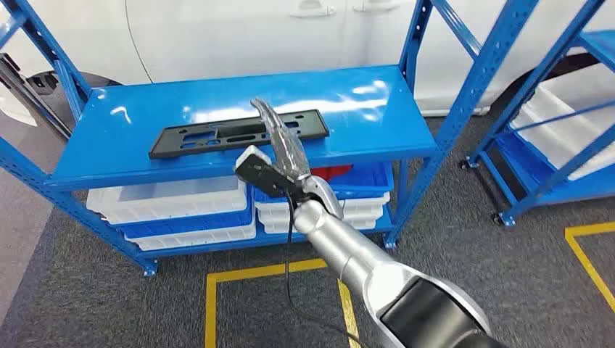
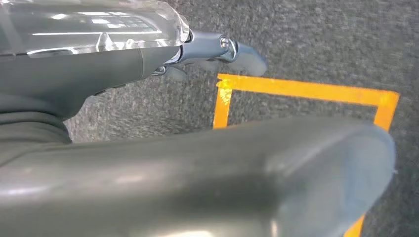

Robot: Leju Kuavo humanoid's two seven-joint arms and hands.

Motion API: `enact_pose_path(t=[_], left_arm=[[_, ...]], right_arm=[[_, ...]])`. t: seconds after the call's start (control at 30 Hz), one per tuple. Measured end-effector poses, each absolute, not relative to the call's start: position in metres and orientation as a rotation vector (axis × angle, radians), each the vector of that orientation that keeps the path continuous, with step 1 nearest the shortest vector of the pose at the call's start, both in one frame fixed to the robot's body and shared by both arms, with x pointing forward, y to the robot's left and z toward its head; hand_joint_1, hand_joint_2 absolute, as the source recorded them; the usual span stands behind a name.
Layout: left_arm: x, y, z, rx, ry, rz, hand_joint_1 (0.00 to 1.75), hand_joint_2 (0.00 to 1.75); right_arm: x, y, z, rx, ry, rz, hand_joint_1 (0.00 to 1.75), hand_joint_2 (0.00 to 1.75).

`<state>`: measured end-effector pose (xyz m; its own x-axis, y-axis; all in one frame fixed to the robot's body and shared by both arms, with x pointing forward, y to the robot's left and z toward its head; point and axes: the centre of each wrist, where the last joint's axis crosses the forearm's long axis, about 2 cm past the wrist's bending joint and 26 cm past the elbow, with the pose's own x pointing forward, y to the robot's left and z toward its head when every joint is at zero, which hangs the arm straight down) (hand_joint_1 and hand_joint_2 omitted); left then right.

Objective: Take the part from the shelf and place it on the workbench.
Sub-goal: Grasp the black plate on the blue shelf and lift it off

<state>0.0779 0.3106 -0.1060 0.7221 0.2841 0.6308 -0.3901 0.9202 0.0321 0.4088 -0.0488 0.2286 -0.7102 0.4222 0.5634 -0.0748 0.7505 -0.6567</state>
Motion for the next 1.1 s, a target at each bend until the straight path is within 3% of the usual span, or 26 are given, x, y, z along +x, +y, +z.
enact_pose_path(t=[0.47,1.1], left_arm=[[0.082,0.310,-0.105,0.172,-0.659,0.339,0.00,0.00],[0.084,0.309,-0.105,0.172,-0.662,0.320,0.00,0.00]], right_arm=[[0.391,-0.040,0.202,-0.666,-2.214,1.382,0.00,1.75],[0.387,-0.043,0.192,-0.827,-2.192,1.479,0.00,1.75]])
